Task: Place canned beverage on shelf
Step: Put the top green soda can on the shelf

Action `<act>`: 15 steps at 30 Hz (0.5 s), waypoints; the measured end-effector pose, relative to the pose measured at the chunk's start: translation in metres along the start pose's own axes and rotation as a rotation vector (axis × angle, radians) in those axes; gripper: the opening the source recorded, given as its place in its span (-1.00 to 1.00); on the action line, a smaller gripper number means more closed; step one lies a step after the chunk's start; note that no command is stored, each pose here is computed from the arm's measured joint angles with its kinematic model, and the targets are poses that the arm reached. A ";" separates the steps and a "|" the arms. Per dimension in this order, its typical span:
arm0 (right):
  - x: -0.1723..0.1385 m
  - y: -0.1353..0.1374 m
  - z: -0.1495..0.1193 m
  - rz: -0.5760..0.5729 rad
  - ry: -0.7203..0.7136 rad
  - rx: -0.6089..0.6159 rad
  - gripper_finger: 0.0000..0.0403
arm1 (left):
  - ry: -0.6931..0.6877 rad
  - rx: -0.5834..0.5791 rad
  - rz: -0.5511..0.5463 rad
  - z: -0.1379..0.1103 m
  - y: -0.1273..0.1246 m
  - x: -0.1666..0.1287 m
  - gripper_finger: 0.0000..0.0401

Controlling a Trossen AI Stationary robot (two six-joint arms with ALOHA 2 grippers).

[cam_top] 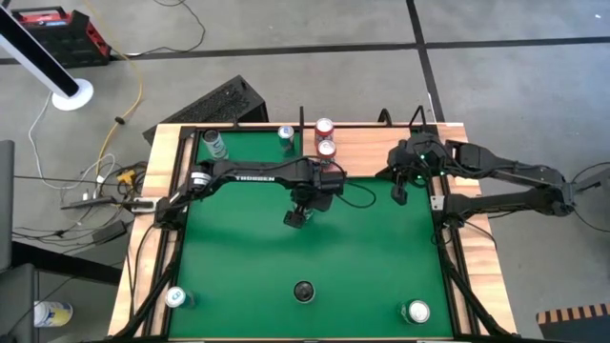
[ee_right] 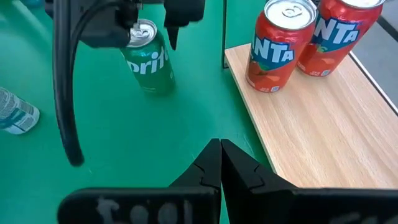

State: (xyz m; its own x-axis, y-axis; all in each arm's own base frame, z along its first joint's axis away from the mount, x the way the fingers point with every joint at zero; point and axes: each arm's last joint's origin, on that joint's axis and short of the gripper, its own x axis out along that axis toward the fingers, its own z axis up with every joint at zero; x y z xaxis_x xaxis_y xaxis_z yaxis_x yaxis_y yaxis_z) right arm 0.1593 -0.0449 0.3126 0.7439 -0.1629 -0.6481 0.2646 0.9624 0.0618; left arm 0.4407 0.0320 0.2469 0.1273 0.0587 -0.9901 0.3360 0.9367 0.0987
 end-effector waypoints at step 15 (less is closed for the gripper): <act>0.007 0.006 0.005 0.028 -0.021 0.022 -0.87 | 0.024 -0.237 0.187 -0.043 0.011 -0.095 0.90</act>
State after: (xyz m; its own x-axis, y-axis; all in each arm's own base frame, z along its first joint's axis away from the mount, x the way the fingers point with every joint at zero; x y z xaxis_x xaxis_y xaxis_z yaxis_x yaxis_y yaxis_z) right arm 0.1690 -0.0414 0.3124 0.7635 -0.1409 -0.6302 0.2570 0.9616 0.0964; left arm 0.3921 0.0516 0.3376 0.1439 0.2434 -0.9592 0.0814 0.9631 0.2566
